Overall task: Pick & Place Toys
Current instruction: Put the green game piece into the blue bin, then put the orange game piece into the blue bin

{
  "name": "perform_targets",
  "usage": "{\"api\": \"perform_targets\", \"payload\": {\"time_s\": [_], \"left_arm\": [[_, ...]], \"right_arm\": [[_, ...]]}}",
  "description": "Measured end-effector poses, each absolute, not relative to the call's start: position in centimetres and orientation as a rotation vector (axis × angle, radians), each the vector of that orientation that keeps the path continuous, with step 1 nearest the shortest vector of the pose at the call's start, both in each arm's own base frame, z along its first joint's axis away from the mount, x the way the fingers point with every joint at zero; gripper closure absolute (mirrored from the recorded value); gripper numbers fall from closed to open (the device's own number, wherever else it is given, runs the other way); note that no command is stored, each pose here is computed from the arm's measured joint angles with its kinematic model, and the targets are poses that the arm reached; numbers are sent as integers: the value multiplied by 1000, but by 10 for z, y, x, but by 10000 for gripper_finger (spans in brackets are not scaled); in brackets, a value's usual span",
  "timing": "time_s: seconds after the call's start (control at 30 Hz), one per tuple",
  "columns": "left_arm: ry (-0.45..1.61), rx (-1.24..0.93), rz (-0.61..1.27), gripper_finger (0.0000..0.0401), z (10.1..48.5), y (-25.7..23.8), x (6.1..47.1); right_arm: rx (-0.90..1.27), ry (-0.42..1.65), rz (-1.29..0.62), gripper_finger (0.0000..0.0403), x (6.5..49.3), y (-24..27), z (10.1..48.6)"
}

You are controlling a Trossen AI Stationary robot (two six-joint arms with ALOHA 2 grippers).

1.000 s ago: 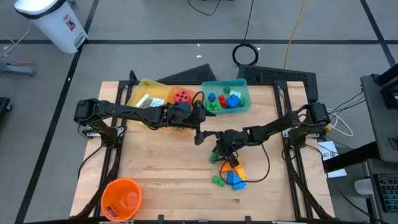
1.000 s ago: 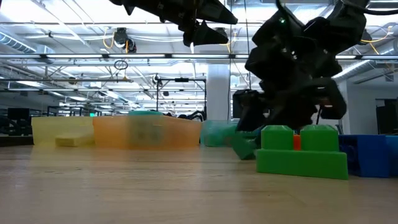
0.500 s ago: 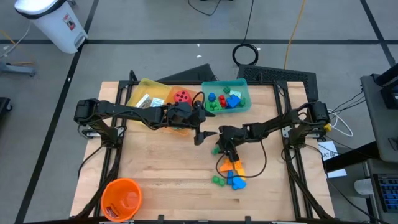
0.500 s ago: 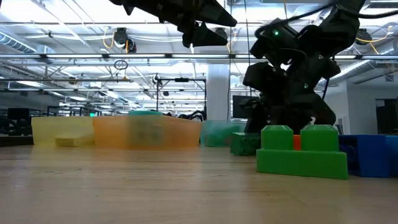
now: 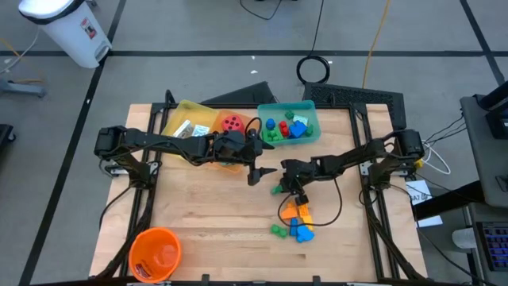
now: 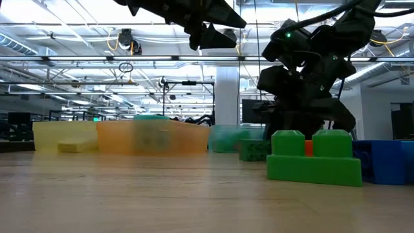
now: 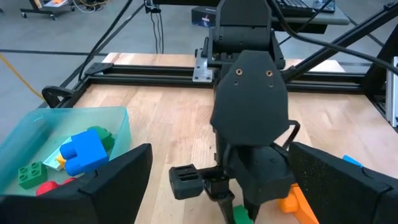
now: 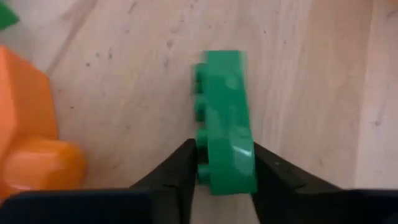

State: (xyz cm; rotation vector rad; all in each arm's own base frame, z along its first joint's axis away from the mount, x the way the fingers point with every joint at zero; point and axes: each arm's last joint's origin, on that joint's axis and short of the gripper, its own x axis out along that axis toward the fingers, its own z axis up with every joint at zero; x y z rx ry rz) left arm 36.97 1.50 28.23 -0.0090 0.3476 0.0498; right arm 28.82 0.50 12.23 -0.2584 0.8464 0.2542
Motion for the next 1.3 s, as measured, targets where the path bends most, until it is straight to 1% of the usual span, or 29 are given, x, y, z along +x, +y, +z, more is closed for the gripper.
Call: {"api": "perform_targets", "payload": {"time_s": [0.07, 0.13, 0.3, 0.37, 0.43, 0.53, 0.6, 0.7, 0.83, 0.93, 1.1, 1.2, 1.3], "left_arm": [[348, -11, 50, 22, 282, 15, 370], [347, -11, 50, 22, 282, 15, 370], [347, -11, 50, 22, 282, 15, 370], [346, -11, 50, 22, 282, 15, 370], [343, -11, 50, 22, 283, 15, 370], [339, -11, 50, 22, 283, 15, 370], [340, -11, 50, 22, 283, 15, 370], [339, -10, 50, 22, 283, 15, 370], [338, -10, 50, 22, 283, 15, 370], [338, -10, 50, 22, 283, 15, 370], [338, -9, 50, 22, 283, 15, 370], [338, -9, 50, 22, 283, 15, 370], [338, -8, 50, 22, 283, 15, 370]], "right_arm": [[-253, 842, 266, 325, 286, 5, 127], [-246, 819, 278, 349, 284, 5, 135], [-240, 769, 263, 349, 272, 4, 164], [-222, 737, 173, 349, 267, 2, 179], [-214, 694, 41, 348, 262, -6, 193], [-216, 635, -135, 337, 255, -24, 211], [-205, 604, -218, 336, 250, -39, 219], [-176, 579, -333, 345, 244, -66, 224], [-132, 609, -472, 346, 235, -102, 219], [-123, 625, -554, 334, 230, -126, 212], [-84, 606, -664, 301, 225, -156, 203], [-75, 623, -637, 266, 224, -159, 200], [-72, 606, -623, 218, 224, -157, 203]]}}
